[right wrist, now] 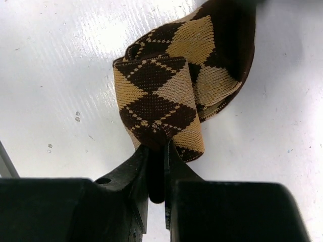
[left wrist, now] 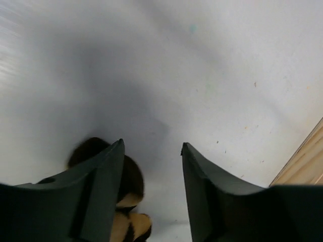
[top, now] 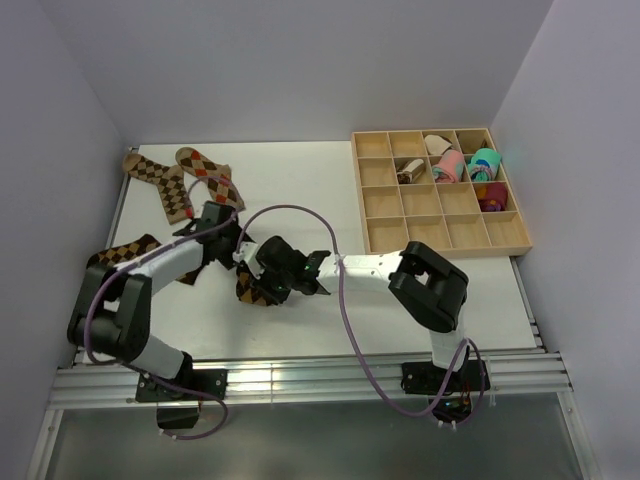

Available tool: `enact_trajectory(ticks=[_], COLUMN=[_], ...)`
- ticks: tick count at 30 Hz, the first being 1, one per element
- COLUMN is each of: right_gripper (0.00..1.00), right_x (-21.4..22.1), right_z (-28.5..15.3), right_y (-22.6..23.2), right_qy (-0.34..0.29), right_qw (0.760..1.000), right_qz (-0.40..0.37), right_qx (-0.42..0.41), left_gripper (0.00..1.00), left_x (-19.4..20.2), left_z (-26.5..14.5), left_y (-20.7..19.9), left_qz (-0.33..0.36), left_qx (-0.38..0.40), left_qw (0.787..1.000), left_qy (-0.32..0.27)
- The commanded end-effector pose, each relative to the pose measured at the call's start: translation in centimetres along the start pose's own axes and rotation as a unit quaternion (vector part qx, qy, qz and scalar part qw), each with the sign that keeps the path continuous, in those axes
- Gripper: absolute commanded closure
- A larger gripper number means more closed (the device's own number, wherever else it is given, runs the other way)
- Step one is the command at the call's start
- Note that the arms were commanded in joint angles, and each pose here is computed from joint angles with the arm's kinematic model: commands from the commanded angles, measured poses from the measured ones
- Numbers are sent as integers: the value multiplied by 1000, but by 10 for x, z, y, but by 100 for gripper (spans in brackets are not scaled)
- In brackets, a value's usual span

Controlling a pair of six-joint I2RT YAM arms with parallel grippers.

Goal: Roll the socks
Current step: Roll the sock at the center of the board.

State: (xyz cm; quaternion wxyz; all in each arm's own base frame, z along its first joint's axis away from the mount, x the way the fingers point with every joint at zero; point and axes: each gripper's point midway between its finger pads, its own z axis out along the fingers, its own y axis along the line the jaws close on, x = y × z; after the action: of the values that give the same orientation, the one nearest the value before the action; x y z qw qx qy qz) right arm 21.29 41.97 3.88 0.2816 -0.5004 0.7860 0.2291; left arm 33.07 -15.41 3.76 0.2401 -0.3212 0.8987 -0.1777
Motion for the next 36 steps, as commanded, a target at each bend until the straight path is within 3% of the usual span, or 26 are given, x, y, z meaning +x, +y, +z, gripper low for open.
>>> enact_trajectory(ticks=[1, 5, 19, 30, 36], right_gripper=[100, 100, 100, 100, 100], right_x=[21, 21, 25, 13, 3], right_z=[-1, 0, 6, -5, -16], right_y=[-8, -9, -5, 6, 9], right_qy=[28, 30, 38, 26, 17], right_qw=[999, 999, 999, 998, 997], right_qz=[-10, -13, -15, -41, -59], right_qx=[33, 35, 32, 32, 50], left_gripper=[42, 39, 44, 51, 52], left_x=[-37, -41, -2, 21, 55], left_z=[-29, -41, -39, 13, 26], left_y=[35, 48, 26, 17, 0], left_qz=[-29, -40, -46, 15, 50], left_qx=[-48, -42, 37, 1, 15], left_qw=[997, 997, 998, 997, 992], left_qy=[-46, -43, 35, 78, 118])
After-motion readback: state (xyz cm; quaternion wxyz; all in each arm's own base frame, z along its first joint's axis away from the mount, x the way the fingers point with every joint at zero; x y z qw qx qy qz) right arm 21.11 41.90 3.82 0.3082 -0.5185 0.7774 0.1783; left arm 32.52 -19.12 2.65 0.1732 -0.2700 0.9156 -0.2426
